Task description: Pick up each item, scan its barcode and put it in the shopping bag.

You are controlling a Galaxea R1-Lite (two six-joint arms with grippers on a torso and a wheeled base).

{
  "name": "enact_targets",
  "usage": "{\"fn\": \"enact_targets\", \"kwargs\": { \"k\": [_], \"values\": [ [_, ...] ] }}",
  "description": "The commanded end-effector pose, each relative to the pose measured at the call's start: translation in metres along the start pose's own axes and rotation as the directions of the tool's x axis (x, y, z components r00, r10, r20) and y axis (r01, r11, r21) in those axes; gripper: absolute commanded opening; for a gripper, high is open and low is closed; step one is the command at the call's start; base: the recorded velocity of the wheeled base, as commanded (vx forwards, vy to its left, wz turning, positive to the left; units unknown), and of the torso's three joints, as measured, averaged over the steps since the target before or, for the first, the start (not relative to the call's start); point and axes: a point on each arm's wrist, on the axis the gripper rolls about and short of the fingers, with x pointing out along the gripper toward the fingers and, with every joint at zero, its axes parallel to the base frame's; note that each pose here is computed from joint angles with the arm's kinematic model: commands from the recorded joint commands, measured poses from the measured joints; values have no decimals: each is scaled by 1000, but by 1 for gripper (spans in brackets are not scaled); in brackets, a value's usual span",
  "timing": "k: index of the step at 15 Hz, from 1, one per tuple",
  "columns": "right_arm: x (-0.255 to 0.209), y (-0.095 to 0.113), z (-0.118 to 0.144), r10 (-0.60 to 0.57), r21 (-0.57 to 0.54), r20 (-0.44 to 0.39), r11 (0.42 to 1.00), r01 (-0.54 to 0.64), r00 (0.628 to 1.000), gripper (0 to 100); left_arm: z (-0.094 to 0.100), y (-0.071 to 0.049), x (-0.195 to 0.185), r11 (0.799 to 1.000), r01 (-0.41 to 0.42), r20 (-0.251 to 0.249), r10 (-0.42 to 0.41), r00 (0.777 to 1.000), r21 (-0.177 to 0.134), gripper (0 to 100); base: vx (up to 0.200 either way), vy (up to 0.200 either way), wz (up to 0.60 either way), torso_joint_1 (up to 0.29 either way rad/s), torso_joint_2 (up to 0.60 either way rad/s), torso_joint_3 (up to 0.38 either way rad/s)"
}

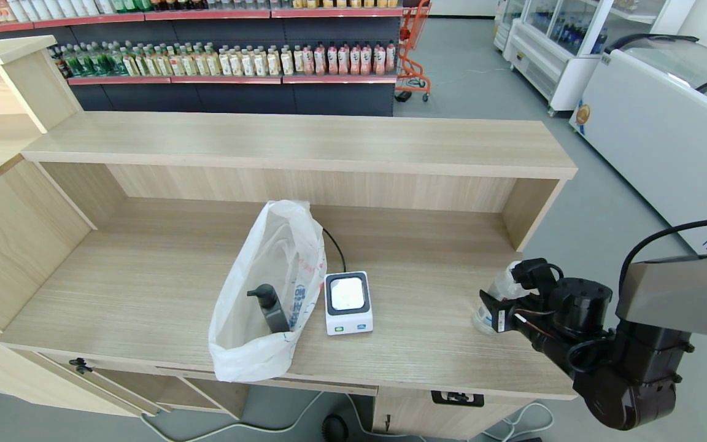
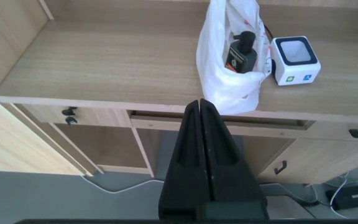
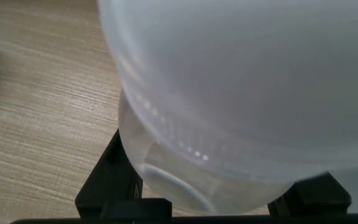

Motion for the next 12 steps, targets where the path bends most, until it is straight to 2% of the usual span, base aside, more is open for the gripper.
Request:
{"fn": "enact_targets", "kwargs": {
  "k": [1, 2, 4, 5, 6, 7, 8, 9, 10, 12],
  "values": [
    [-9, -4, 25, -3, 24, 64, 1000, 1, 998, 0, 0, 0, 0, 1000, 0, -1, 0, 1000, 0, 0, 0, 0, 0, 0, 0, 0],
    [-15, -10, 43, -10, 58, 89, 998, 5, 996, 0, 0, 0, 0, 1000, 0, -2, 0, 1000, 0, 0, 0, 0, 0, 0, 0, 0],
    [-46, -41, 105, 18, 134, 124, 990, -35, 992, 0, 0, 0, 0, 1000, 0, -1, 0, 1000, 0, 0, 0, 0, 0, 0, 0, 0],
    [-60, -49, 126, 38, 162, 127, 985, -58, 991, 0, 0, 0, 0, 1000, 0, -2, 0, 1000, 0, 0, 0, 0, 0, 0, 0, 0],
    [-100, -51, 166, 154, 259, 143, 948, -187, 978, 0, 0, 0, 0, 1000, 0, 1, 0, 1000, 0, 0, 0, 0, 0, 0, 0, 0],
    [-131, -49, 192, 284, 303, 176, 896, -326, 943, 0, 0, 0, 0, 1000, 0, -2, 0, 1000, 0, 0, 0, 0, 0, 0, 0, 0],
    [-131, -49, 192, 284, 303, 176, 896, -326, 943, 0, 0, 0, 0, 1000, 0, -2, 0, 1000, 0, 0, 0, 0, 0, 0, 0, 0],
    [-196, -47, 233, 530, 324, 236, 747, -580, 814, 0, 0, 0, 0, 1000, 0, -1, 0, 1000, 0, 0, 0, 0, 0, 0, 0, 0],
    [-217, -44, 246, 625, 283, 255, 681, -675, 737, 0, 0, 0, 0, 1000, 0, -2, 0, 1000, 0, 0, 0, 0, 0, 0, 0, 0],
    [-232, -39, 260, 720, 209, 279, 600, -772, 635, 0, 0, 0, 0, 1000, 0, 1, 0, 1000, 0, 0, 0, 0, 0, 0, 0, 0]
  ]
}}
